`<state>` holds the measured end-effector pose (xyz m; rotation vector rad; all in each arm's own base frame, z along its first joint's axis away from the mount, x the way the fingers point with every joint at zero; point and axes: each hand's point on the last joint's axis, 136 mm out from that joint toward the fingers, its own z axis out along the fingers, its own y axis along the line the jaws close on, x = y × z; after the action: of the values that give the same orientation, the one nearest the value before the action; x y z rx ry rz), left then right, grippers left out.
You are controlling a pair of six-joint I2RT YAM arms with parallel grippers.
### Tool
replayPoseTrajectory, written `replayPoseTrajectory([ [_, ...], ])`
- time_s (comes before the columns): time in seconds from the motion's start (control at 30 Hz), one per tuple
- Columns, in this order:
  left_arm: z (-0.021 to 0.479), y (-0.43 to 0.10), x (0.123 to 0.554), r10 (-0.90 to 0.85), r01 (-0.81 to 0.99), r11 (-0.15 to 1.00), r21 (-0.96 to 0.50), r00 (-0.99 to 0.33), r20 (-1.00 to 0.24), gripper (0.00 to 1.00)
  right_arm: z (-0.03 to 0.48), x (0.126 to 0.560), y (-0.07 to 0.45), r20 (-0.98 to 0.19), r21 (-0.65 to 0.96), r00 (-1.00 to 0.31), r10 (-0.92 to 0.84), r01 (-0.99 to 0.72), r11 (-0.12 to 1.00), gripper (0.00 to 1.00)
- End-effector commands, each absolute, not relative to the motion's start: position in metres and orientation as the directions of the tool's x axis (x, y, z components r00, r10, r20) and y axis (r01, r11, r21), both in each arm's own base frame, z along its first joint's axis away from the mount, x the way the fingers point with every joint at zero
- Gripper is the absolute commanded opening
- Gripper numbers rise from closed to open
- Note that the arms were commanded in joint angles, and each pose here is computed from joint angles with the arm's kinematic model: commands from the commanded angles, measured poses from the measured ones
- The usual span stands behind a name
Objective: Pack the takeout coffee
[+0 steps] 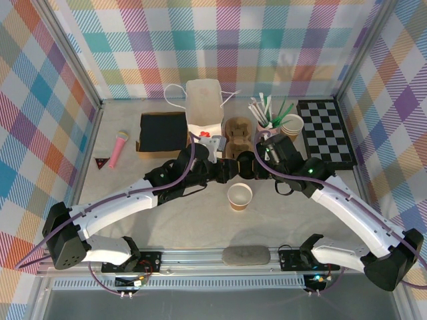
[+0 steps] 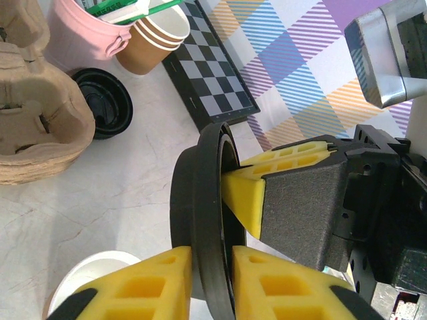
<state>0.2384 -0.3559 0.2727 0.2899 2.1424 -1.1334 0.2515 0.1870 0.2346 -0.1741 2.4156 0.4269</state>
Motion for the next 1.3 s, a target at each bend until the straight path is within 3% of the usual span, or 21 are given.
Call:
replayPoseTrajectory([
  [0.0, 0.289, -0.365, 0.236, -0.123, 0.527, 0.548, -0.649, -0.717, -0.686, 0.19, 0.253, 0.251, 0.198, -0.673, 0.294, -0.740, -0.005, -0.273, 0.916, 0.12],
  [0.37, 0.287, -0.363, 0.236, -0.105, 0.545, 0.559, -0.625, -0.701, -0.706, 0.07, 0.258, 0.249, 0.200, -0.685, 0.299, -0.729, -0.006, -0.289, 0.910, 0.16],
  [0.43, 0.288, -0.357, 0.238, -0.101, 0.548, 0.583, -0.600, -0.684, -0.722, 0.06, 0.260, 0.249, 0.201, -0.686, 0.303, -0.727, -0.005, -0.292, 0.907, 0.24],
  [0.53, 0.289, -0.345, 0.242, -0.092, 0.546, 0.633, -0.548, -0.650, -0.754, 0.04, 0.264, 0.247, 0.197, -0.688, 0.300, -0.725, 0.001, -0.283, 0.911, 0.45],
  [0.73, 0.293, -0.316, 0.251, -0.057, 0.527, 0.741, -0.416, -0.568, -0.821, 0.02, 0.271, 0.239, 0.179, -0.693, 0.298, -0.721, 0.034, -0.243, 0.923, 0.58],
  [0.9, 0.299, -0.289, 0.256, -0.021, 0.495, 0.815, -0.302, -0.496, -0.868, 0.01, 0.269, 0.234, 0.154, -0.640, 0.364, -0.757, 0.131, -0.148, 0.920, 0.60],
  [1.07, 0.312, -0.264, 0.250, 0.084, 0.466, 0.878, -0.108, -0.373, -0.924, 0.01, 0.269, 0.242, 0.126, -0.509, 0.556, -0.800, 0.317, -0.025, 0.831, 0.63],
  [1.27, 0.328, -0.261, 0.236, 0.379, 0.346, 0.885, 0.311, -0.148, -0.913, 0.00, 0.285, 0.257, 0.124, -0.389, 0.737, -0.818, 0.424, -0.001, 0.676, 0.63],
])
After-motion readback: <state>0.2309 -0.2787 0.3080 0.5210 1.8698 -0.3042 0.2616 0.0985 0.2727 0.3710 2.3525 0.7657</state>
